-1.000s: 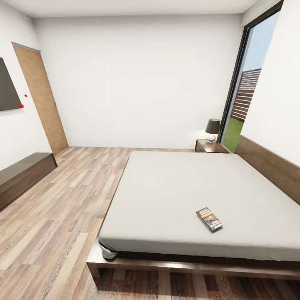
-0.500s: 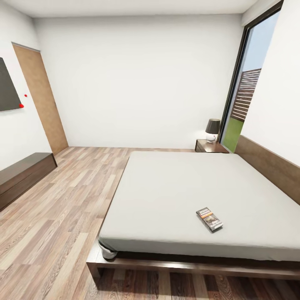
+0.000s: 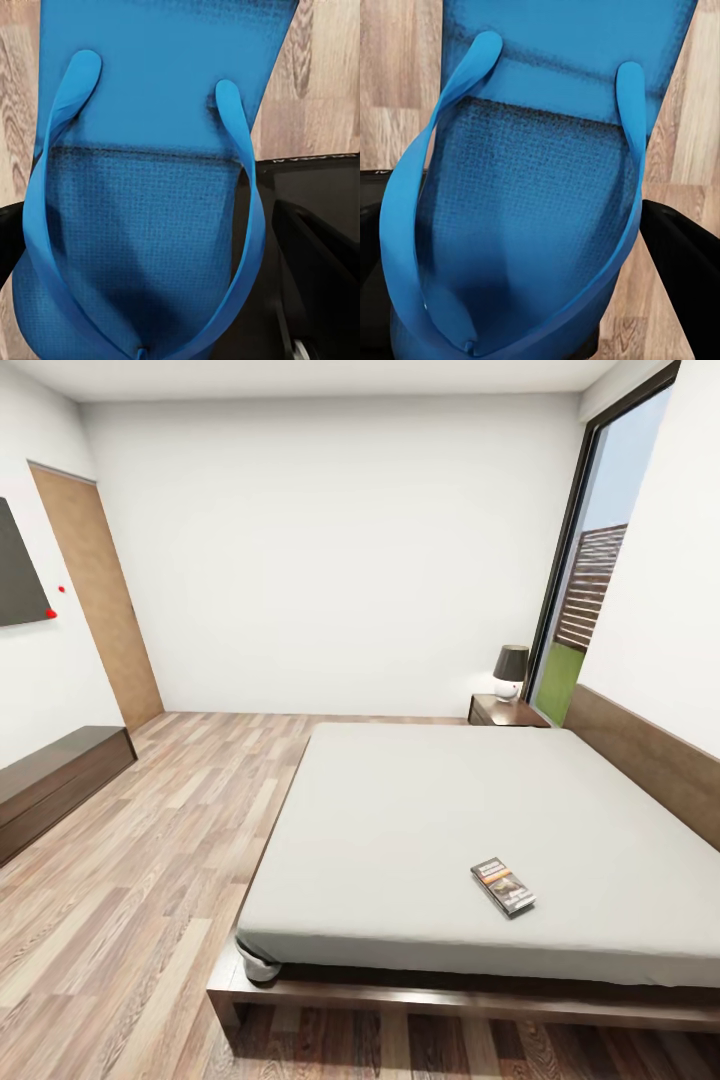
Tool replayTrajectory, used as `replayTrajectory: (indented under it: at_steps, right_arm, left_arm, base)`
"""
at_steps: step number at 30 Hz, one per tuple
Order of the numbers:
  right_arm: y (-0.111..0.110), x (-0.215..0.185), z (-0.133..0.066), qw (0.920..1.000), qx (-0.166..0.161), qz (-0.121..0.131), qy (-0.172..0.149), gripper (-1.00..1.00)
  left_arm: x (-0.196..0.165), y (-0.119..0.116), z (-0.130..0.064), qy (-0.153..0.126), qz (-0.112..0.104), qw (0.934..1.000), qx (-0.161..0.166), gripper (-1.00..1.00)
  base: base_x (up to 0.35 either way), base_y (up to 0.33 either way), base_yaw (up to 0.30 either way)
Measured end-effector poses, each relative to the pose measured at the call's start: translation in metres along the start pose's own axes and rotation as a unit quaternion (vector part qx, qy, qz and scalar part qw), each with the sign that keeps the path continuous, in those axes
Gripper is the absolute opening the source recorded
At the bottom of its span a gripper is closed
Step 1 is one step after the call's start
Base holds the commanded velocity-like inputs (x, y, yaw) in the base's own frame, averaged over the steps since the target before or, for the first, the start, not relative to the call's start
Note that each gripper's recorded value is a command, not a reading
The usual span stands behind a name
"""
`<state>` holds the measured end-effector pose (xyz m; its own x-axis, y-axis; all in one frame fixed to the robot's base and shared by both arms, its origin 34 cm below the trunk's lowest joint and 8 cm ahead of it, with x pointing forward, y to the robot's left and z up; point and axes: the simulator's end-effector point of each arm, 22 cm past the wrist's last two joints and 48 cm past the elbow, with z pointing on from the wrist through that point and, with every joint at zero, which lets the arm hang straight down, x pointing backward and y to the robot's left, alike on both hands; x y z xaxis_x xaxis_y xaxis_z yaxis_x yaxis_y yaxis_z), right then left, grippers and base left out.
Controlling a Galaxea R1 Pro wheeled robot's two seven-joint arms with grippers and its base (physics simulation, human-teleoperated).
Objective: In the bedroom, move the book from the bed onto either nightstand, and place the two sandals side by side next to the bed.
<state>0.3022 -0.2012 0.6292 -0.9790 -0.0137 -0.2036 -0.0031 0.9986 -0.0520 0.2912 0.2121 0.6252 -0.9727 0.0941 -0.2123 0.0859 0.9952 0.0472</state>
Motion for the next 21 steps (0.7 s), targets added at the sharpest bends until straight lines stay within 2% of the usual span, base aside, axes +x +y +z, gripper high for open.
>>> replayTrajectory:
  at_steps: [21]
  right_arm:
    - [-0.0003, -0.0044, 0.0094, 1.0, 0.001, -0.005, -0.005, -1.0]
  left_arm:
    - [-0.0074, 0.0003, 0.0094, -0.005, -0.001, 1.0, -0.001, -1.0]
  base:
    - [0.0, 0.0, 0.0]
